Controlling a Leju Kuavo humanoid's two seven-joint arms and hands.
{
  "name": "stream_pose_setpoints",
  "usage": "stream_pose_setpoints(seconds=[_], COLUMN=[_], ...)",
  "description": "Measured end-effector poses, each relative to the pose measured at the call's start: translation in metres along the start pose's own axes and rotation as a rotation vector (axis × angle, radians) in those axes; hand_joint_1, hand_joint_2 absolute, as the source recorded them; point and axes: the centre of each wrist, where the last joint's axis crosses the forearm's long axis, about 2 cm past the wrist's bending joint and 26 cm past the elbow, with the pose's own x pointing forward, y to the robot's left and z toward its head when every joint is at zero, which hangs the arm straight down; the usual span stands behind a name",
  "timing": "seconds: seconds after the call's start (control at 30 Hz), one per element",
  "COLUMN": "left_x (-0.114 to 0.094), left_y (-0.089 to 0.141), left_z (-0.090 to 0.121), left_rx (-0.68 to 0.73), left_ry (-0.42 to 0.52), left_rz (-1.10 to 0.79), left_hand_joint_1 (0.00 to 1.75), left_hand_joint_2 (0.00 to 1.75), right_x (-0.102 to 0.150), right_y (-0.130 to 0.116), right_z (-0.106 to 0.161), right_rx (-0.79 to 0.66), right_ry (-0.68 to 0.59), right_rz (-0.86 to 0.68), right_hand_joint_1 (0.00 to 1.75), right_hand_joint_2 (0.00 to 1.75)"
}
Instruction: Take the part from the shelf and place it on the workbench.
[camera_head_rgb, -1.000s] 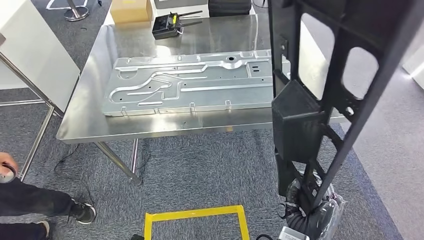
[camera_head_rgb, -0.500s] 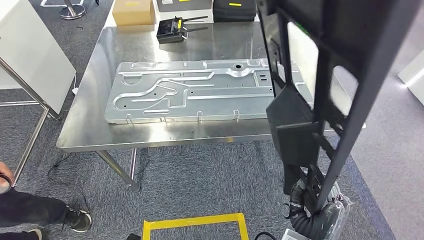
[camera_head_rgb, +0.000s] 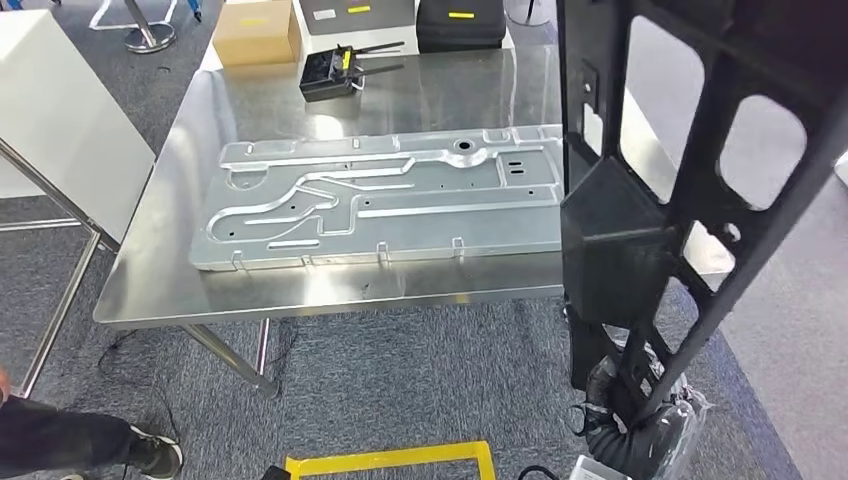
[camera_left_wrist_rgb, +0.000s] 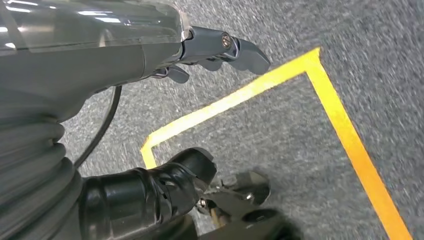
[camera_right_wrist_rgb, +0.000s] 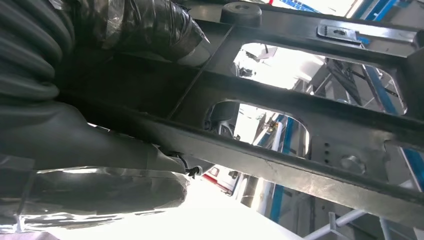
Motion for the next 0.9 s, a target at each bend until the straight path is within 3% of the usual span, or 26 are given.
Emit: stream_pose_setpoints(seconds=[0.9], left_x=[0.0019], left_y=[0.0002], left_z=[-0.0012], left_rx=[-0.001], left_ry=[0.001], left_rz=[-0.003], left_hand_joint_1=[0.0], left_hand_joint_2=[1.75], right_x=[-0.0025], right_y=[-0.0017], right_z=[-0.0023], right_rx=[-0.005], right_ry=[-0.01], right_rz=[0.007], right_hand_joint_1=[1.75], right_hand_joint_2=[1.75])
